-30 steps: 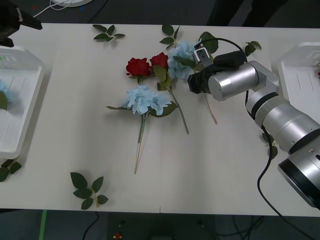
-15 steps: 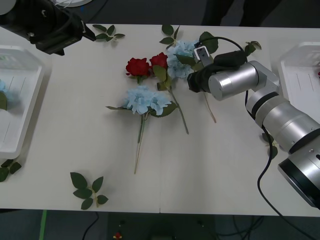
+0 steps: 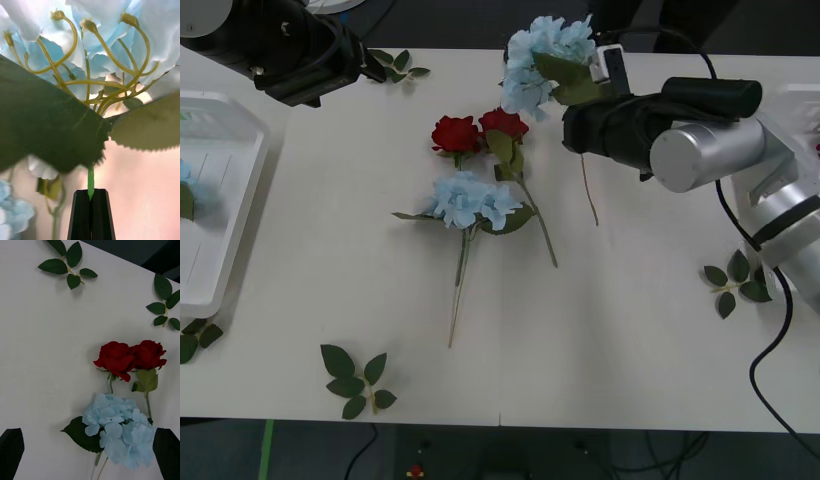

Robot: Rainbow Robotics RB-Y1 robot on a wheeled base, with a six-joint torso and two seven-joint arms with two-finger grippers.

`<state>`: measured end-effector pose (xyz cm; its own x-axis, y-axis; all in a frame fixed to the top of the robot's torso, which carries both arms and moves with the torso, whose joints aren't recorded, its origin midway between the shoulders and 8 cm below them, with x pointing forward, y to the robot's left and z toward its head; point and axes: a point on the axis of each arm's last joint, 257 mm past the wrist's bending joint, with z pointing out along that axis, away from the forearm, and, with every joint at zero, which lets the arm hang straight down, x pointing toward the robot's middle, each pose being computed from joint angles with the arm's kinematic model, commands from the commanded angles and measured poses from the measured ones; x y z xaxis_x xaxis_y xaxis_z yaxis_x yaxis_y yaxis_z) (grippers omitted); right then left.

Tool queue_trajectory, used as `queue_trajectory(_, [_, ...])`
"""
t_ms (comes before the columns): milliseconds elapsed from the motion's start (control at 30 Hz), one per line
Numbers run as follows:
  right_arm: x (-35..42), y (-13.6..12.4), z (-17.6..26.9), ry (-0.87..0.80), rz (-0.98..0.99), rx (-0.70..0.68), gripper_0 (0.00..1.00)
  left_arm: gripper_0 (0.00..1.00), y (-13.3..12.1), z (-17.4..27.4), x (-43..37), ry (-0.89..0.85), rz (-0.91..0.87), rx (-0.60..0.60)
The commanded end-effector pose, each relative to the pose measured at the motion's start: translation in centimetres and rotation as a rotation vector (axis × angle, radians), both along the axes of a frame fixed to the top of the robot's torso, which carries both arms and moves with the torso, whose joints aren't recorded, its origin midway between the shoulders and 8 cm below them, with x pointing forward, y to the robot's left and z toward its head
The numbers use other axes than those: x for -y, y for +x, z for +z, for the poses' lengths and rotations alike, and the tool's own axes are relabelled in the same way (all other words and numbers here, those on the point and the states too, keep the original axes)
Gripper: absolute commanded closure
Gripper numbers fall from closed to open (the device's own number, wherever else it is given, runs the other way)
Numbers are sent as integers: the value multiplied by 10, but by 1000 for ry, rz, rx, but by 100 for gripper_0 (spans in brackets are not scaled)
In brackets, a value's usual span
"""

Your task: Place the red flowers into the right box and the blue flowers into the left box. If a person shows an open palm, hand one flower to the person first, then continue sorting.

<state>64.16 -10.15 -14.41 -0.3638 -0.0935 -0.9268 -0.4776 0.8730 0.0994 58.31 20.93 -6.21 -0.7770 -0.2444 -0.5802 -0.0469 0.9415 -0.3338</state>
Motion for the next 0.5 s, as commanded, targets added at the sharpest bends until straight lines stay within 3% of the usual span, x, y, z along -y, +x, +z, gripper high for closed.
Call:
queue_trajectory(33, [18,-27,52,160,7,52,100,0,13,36,16,4,-32,81])
queue_trajectory(333, [-20,-106,108,559,185,-64,100,0,20,22,31,-1,-30,68])
queue_trajectory(500, [-42,-140,132,637,276,-67,100,0,26,-4,34,93,-31,74])
